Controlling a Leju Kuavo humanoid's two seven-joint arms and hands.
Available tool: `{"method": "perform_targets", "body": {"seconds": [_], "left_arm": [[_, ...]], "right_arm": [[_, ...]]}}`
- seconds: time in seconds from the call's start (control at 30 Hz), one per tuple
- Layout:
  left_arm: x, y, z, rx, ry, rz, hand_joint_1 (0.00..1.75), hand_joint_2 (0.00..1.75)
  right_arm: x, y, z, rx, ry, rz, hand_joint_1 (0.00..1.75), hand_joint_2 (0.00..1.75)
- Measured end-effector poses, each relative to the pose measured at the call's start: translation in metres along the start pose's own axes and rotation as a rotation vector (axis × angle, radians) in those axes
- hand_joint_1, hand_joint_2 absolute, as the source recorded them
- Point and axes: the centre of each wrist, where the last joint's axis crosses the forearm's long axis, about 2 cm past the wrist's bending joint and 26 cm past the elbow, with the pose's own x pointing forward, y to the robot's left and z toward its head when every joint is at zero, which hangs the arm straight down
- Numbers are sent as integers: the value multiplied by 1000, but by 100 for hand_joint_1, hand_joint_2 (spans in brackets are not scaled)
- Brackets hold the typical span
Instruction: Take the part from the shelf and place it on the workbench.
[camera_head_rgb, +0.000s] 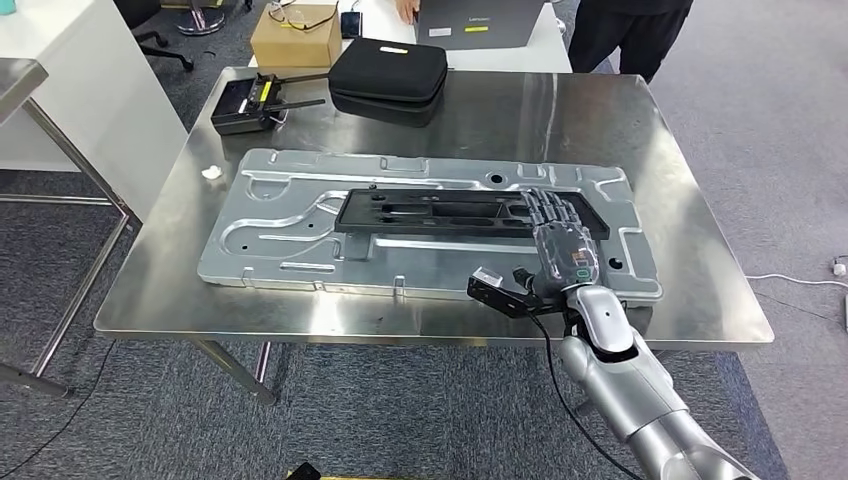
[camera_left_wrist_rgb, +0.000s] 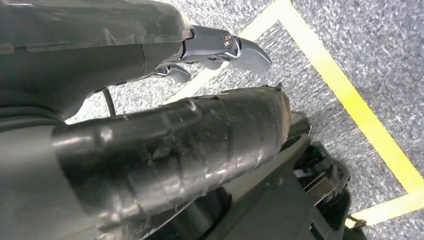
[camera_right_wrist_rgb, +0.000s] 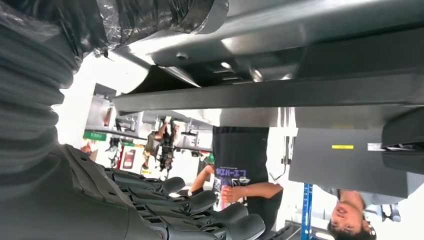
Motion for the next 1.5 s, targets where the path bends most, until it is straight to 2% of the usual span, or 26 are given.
{"method": "perform_targets", "body": {"seconds": [1.5], "left_arm": [[0,2,0,16,12,9,0,0]], "right_arm": [[2,5,3,4,2,-14,0,175]]}}
